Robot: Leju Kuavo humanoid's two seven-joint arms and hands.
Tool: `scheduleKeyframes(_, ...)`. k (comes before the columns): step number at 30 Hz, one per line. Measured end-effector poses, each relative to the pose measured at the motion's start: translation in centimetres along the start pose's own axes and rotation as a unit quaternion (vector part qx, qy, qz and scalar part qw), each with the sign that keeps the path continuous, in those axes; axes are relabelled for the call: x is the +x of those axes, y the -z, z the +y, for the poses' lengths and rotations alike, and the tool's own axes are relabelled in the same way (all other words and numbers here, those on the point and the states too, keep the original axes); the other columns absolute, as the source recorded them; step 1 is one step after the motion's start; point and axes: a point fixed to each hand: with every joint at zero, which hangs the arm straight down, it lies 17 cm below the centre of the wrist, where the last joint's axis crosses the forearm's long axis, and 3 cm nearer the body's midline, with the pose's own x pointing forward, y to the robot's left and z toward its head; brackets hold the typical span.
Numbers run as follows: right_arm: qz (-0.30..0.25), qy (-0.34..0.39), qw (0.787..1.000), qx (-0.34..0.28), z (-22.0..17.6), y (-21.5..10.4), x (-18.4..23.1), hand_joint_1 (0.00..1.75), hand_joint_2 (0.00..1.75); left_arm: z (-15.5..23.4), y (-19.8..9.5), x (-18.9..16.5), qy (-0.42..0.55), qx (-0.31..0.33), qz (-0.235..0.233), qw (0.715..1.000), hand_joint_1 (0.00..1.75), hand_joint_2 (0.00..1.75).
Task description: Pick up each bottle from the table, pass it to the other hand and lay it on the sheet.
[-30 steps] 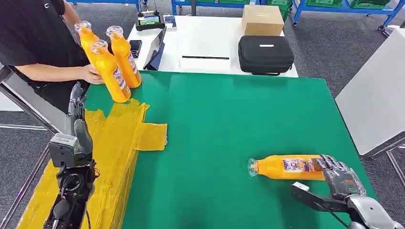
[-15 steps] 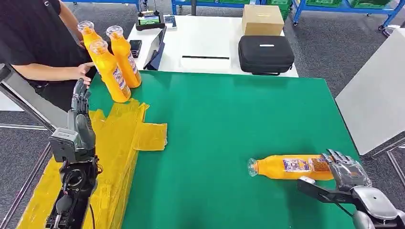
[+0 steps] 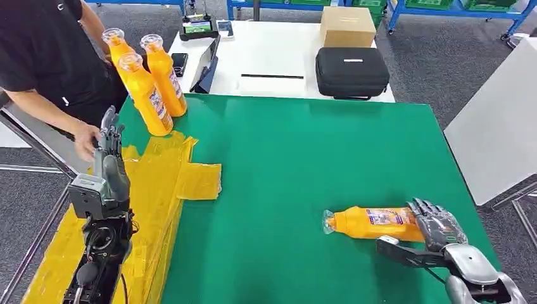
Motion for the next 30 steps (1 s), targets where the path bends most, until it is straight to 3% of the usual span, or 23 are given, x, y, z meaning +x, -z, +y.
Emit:
scheduleKeyframes(6,-0.014,-0.002,1.000,0.003,-1.1,3.2,0.9,0.00,1.75,-0.3,0.5,0.2,-0.004,-0.002,-0.003,1.000,0.00,0.00)
scheduleKeyframes(17,-0.045,0.005,0.999,0.016,-1.7,6.0,2.6,0.03,1.75,-0.3,0.7,-0.2,-0.011,0.003,0.003,1.000,0.00,0.00)
scheduleKeyframes(18,-0.048,0.006,0.999,0.019,-1.5,6.1,2.7,1.75,1.75,-0.2,0.5,-0.3,-0.011,0.005,0.004,1.000,0.00,0.00)
scheduleKeyframes(30,-0.056,0.024,0.997,0.051,0.0,6.3,3.6,1.75,1.75,-0.1,1.0,-0.3,-0.015,0.007,0.003,1.000,0.00,0.00)
